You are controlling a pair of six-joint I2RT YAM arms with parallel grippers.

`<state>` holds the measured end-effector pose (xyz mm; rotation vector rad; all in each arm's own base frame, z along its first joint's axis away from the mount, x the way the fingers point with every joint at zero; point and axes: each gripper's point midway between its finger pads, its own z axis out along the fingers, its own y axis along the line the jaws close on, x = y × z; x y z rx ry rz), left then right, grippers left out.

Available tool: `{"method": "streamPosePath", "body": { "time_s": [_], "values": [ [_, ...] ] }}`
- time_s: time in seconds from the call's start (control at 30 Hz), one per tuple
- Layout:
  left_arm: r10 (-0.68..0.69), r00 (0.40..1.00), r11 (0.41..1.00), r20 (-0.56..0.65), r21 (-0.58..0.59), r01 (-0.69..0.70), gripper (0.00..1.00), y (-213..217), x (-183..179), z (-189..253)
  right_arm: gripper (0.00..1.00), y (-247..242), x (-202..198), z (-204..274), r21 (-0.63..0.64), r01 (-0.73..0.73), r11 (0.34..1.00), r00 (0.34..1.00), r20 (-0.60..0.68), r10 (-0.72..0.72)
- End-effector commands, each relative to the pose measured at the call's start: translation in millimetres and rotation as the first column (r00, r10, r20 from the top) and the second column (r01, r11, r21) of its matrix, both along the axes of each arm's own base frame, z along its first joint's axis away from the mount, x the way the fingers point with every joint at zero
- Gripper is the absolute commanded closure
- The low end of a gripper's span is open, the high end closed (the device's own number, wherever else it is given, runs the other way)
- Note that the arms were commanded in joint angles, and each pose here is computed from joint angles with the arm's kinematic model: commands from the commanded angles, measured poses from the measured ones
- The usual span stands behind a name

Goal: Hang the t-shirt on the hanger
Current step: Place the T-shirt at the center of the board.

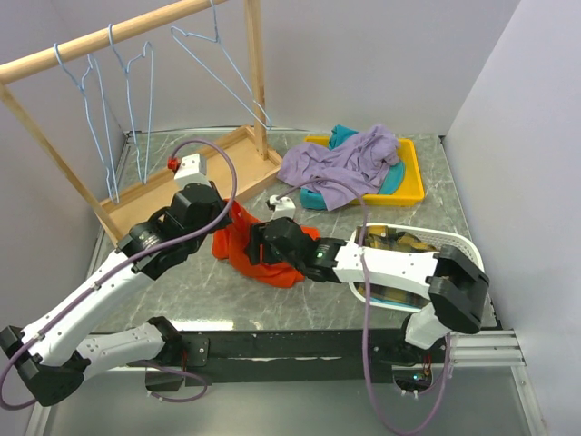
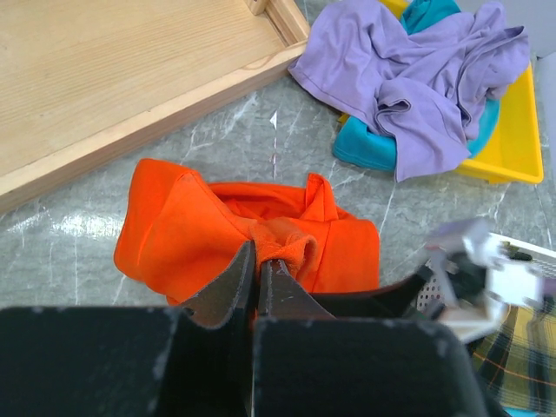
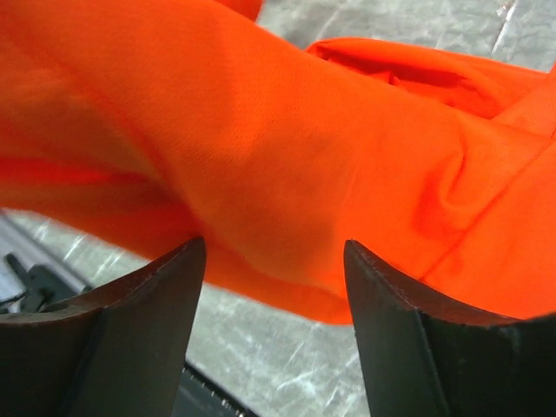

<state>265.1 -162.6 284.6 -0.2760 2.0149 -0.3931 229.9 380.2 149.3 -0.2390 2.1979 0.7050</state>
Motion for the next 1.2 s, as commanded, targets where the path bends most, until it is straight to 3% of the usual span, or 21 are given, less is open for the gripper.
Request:
{"method": "streamPosePath", "body": {
  "time_s": [0.0,0.1,0.13,0.23,0.27,0.33,0.37,0.43,0.47,0.6,0.7,0.83,0.87,0.93,0.97,1.0,1.03,1.07,1.1,1.17],
  "values": [
    [0.006,0.998,0.999,0.063,-0.042,-0.003,0.99,4.6,-2.4,27.3,0.32,15.1,23.1,19.0,0.052,0.083,0.995,0.995,0.054,-0.085],
    [0.013,0.998,0.999,0.064,-0.039,-0.01,0.99,9.0,-4.9,28.4,0.58,-1.3,39.1,24.0,0.025,0.173,0.985,0.98,0.091,-0.175],
    [0.015,0.998,0.999,0.067,-0.038,-0.012,0.99,10.7,-6.0,31.4,0.78,-12.3,42.3,24.0,-0.006,0.204,0.979,0.975,0.095,-0.203],
    [0.048,0.994,0.999,0.096,-0.023,-0.046,0.99,25.1,-10.1,47.3,1.0,-49.7,58.2,69.0,-0.01,0.313,0.95,0.933,0.187,-0.306],
    [0.074,0.991,0.997,0.114,-0.009,-0.074,0.99,33.9,-10.8,54.1,1.0,-60.3,60.1,109.4,0.05,0.333,0.941,0.914,0.228,-0.336],
    [0.099,0.984,0.995,0.15,-0.017,-0.098,0.99,45.1,-15.1,76.3,1.0,-80.3,59.6,146.7,0.033,0.344,0.938,0.89,0.309,-0.337],
    [0.109,0.978,0.994,0.175,-0.016,-0.108,0.99,50.9,-16.8,87.0,1.0,-87.5,56.6,190.5,0.101,0.334,0.937,0.873,0.341,-0.348],
    [0.12,0.965,0.992,0.233,-0.054,-0.111,0.99,58.1,-21.1,119.1,1.0,-93.1,49.3,225.2,0.085,0.272,0.959,0.875,0.392,-0.283],
    [0.118,0.959,0.993,0.256,-0.046,-0.11,0.99,61.1,-21.8,130.6,1.0,-96.2,45.0,266.1,0.145,0.239,0.96,0.862,0.424,-0.279],
    [0.115,0.912,0.989,0.394,-0.134,-0.067,0.99,70.0,-33.4,214.8,1.0,-98.5,26.6,343.8,0.171,0.074,0.982,0.828,0.538,-0.156],
    [0.085,0.898,0.989,0.432,-0.143,-0.024,0.99,63.7,-33.6,242.0,1.0,-106.1,20.1,379.7,0.216,-0.041,0.976,0.825,0.558,-0.089],
    [0.042,0.922,0.994,0.386,-0.107,-0.001,0.99,45.7,-22.0,215.6,1.0,-115.2,24.7,363.5,0.237,-0.132,0.963,0.859,0.511,-0.008],
    [0.037,0.927,0.993,0.374,-0.114,0.007,0.99,43.4,-22.4,206.5,1.0,-116.2,37.1,330.8,0.205,-0.104,0.973,0.887,0.463,-0.003],
    [0.015,0.952,0.997,0.305,-0.079,0.009,0.99,28.5,-10.7,157.9,1.0,-117.8,36.0,312.3,0.242,-0.114,0.964,0.905,0.425,0.0],
    [0.006,0.959,0.995,0.284,-0.102,0.024,0.99,22.6,-10.8,143.6,1.0,-117.9,45.7,265.5,0.209,-0.084,0.974,0.936,0.351,0.005],
    [-0.017,0.978,0.998,0.207,-0.057,0.029,0.99,13.3,-5.5,97.8,1.0,-118.2,46.7,248.1,0.233,-0.066,0.97,0.952,0.305,-0.008],
    [-0.025,0.981,0.996,0.193,-0.074,0.04,0.99,6.1,-2.8,82.9,1.0,-120.4,48.7,238.6,0.257,-0.053,0.965,0.955,0.295,-0.026],
    [-0.046,0.986,0.993,0.158,-0.103,0.063,0.99,-3.2,-3.9,63.9,1.0,-121.6,51.7,190.3,0.222,-0.022,0.975,0.976,0.214,-0.027],
    [-0.061,0.995,0.996,0.079,-0.067,0.066,0.99,-8.3,-3.5,16.1,1.0,-125.7,56.8,171.3,0.235,0.02,0.972,0.985,0.162,-0.059],
    [-0.074,0.996,0.991,0.043,-0.105,0.078,0.99,-22.7,0.7,-15.6,1.0,-128.8,62.1,117.6,0.199,0.075,0.977,0.994,0.063,-0.089]
  ]
}}
